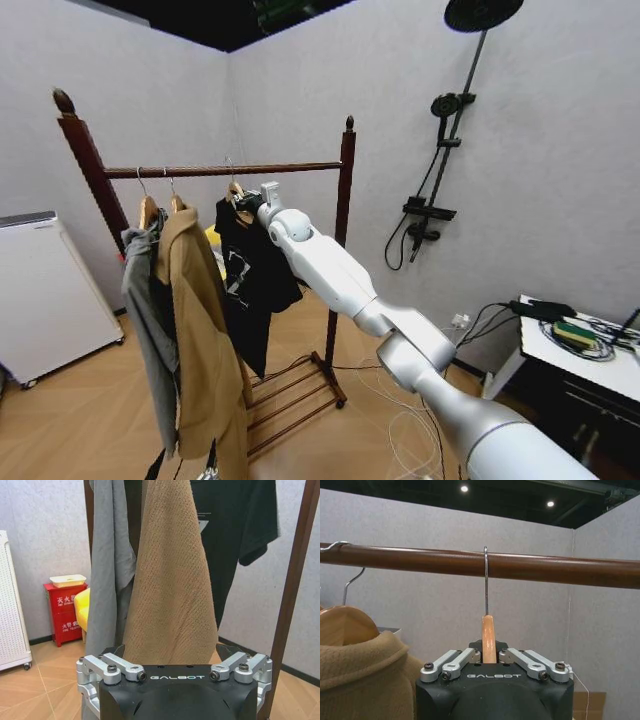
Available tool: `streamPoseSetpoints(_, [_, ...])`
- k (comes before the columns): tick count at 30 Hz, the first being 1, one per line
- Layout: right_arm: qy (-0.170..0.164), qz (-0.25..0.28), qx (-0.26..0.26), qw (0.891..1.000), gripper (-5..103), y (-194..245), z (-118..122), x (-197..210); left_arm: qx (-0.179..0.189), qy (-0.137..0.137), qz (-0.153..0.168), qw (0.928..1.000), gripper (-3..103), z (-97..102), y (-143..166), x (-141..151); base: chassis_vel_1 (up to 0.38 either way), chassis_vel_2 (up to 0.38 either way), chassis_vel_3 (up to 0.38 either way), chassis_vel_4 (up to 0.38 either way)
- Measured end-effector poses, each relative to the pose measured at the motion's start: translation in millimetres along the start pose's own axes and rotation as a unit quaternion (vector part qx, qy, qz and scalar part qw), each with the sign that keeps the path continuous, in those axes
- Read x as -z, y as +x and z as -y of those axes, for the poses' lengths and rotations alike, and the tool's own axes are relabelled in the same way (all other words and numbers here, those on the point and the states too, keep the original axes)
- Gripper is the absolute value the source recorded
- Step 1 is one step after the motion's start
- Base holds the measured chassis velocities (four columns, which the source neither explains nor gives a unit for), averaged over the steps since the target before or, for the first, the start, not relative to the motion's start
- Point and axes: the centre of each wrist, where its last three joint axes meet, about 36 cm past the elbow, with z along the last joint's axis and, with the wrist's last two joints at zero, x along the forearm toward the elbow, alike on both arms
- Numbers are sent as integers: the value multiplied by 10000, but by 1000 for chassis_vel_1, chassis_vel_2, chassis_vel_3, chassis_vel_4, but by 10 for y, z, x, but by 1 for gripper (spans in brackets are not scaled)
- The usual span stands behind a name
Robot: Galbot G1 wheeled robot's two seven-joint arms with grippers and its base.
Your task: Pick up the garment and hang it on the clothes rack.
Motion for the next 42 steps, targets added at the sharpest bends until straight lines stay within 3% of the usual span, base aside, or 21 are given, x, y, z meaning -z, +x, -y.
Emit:
streamPoseSetpoints(9, [-66, -19, 232, 9997, 8, 90, -206, -80, 0, 0, -1, 10000, 100, 0, 0, 0, 18, -24, -18, 9])
streamPoseSetpoints(11, [-160, 237, 448, 9986, 17, 203, -346, -61, -2, 0, -1, 10000, 100, 0, 0, 0, 0, 0, 0, 0])
streamPoseSetpoints(13, [-235, 420, 490, 9976, 17, 288, -402, -11, -1, 0, 0, 10000, 100, 0, 0, 0, 0, 0, 0, 0])
streamPoseSetpoints(14, [-291, 635, 555, 9960, 28, 392, -471, 64, -1, 0, 0, 10000, 100, 0, 0, 0, 0, 0, 0, 0])
streamPoseSetpoints(17, [-279, 788, 553, 9950, 33, 484, -454, 113, -2, 1, -1, 10000, 100, 0, 0, 0, 0, 0, 0, 0])
streamPoseSetpoints(19, [-166, 918, 303, 9952, 44, 679, -155, 93, 1, -1, 0, 10000, 100, 0, 0, 0, 0, 0, 0, 0])
streamPoseSetpoints(20, [-166, 918, 303, 9952, 44, 679, -155, 93, 1, -1, 0, 10000, 100, 0, 0, 0, 0, 0, 0, 0])
streamPoseSetpoints(22, [-94, 902, 41, 9959, 50, 887, 137, -20, 0, 0, -1, 10000, 100, 0, 0, 0, 0, 0, 0, 0])
streamPoseSetpoints(23, [-94, 902, 41, 9959, 50, 887, 137, -20, 0, 0, -1, 10000, 100, 0, 0, 0, 0, 0, 0, 0])
streamPoseSetpoints(24, [-106, 888, -51, 9960, 61, 981, 208, -74, 0, 0, -1, 10000, 100, 0, 0, 0, 0, 0, 0, 0])
streamPoseSetpoints(26, [-135, 836, -209, 9962, 66, 1152, 307, -164, 0, 0, 0, 10000, 100, 0, 0, 0, 0, 0, 0, 0])
streamPoseSetpoints(28, [-268, 843, -584, 9944, 82, 1756, 447, -305, -1, -1, -1, 10000, 100, 0, 0, 0, 0, 0, 0, 0])
streamPoseSetpoints(30, [-296, 824, -706, 9937, 82, 1981, 487, -349, -1, 0, -1, 10000, 100, 0, 0, 0, 0, 0, 0, 0])
streamPoseSetpoints(32, [-448, 594, -1014, 9921, 93, 2423, 560, -572, 2, -1, -1, 10000, 100, -1, 0, 0, 0, 0, 0, 0])
streamPoseSetpoints(33, [-448, 594, -1014, 9921, 93, 2423, 560, -572, 2, -1, -1, 10000, 100, -1, 0, 0, 0, 0, 0, 0])
streamPoseSetpoints(35, [-620, 236, -1359, 9885, 99, 2931, 555, -933, -1, 0, -2, 10000, 100, 0, 0, -1, 0, 0, 0, 0])
streamPoseSetpoints(37, [-553, 132, -1544, 9864, 100, 3177, 549, -1070, 0, 0, -1, 10000, 100, 0, 0, 0, 0, 0, 0, 0])
streamPoseSetpoints(39, [-476, -56, -1926, 9801, 100, 3666, 436, -1342, -1, 0, -1, 10000, 100, 0, 0, 0, 0, 0, 0, 0])
streamPoseSetpoints(40, [-476, -56, -1926, 9801, 100, 3666, 436, -1342, -1, 0, -1, 10000, 100, 0, 0, 0, 0, 0, 0, 0])
streamPoseSetpoints(42, [-606, -222, -2472, 9668, 100, 4231, 184, -1627, 0, 1, -1, 10000, 100, 0, 0, -1, 0, 0, 0, 0])
